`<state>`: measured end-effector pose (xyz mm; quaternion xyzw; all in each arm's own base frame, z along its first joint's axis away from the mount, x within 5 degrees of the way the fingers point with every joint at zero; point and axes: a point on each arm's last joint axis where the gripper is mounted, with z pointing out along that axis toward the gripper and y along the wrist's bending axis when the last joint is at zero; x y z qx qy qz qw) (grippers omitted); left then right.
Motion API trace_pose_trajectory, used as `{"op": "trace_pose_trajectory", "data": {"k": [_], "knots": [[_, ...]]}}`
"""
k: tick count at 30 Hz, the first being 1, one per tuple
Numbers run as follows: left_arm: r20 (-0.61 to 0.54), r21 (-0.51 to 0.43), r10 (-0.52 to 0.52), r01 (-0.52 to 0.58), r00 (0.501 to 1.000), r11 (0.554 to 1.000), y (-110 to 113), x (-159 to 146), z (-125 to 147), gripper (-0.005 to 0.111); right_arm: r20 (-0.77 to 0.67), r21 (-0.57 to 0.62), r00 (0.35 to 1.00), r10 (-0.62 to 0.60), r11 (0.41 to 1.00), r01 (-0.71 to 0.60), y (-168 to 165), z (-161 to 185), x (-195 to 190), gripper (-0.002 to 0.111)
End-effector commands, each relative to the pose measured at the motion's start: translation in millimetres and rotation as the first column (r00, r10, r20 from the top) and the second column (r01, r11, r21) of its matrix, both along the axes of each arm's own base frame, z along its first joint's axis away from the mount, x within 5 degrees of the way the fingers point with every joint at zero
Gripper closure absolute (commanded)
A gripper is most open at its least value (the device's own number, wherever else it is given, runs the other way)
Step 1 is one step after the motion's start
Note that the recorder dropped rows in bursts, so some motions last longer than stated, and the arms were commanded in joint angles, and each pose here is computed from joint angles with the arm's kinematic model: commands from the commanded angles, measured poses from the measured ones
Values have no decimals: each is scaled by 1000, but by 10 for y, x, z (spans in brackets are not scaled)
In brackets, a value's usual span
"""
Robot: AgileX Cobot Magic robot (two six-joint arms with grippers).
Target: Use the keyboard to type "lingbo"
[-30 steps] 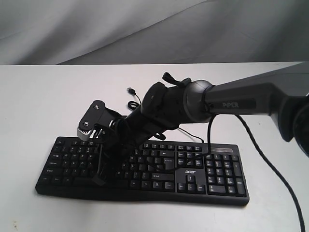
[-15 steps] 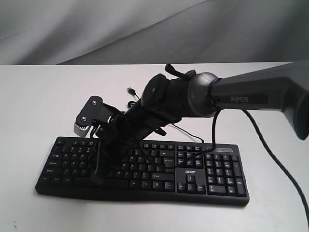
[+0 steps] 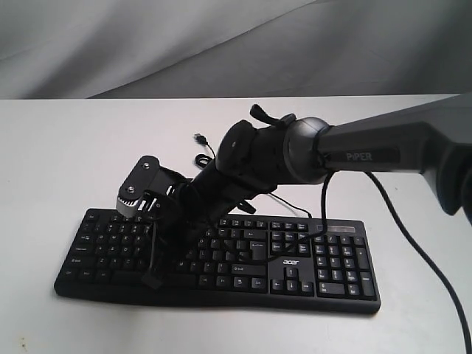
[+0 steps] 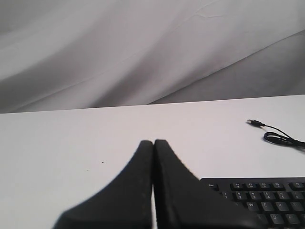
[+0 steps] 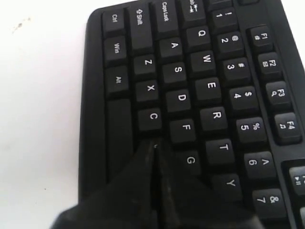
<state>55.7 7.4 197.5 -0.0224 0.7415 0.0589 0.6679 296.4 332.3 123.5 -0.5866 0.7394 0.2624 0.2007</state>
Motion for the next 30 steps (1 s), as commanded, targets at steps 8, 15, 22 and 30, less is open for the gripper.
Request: {"op": "trace_pose_trajectory", "data": {"k": [8,15,22,30], "knots": [[6,-1,-6,6,1000,1000,-4,-1,-8,106,-30,-38,999,14,999,-15,-10,-179,-19,108],[6,-1,-6,6,1000,1000,-4,-1,-8,106,43,-50,999,16,999,-14,-61,87,9,108],[6,-1,-6,6,1000,1000,-4,-1,-8,106,97,-54,994,-57,997,63,-332,321,92,108],[6,-1,-6,6,1000,1000,-4,-1,-8,106,80,-9,986,-145,989,146,-589,238,106,108]]}}
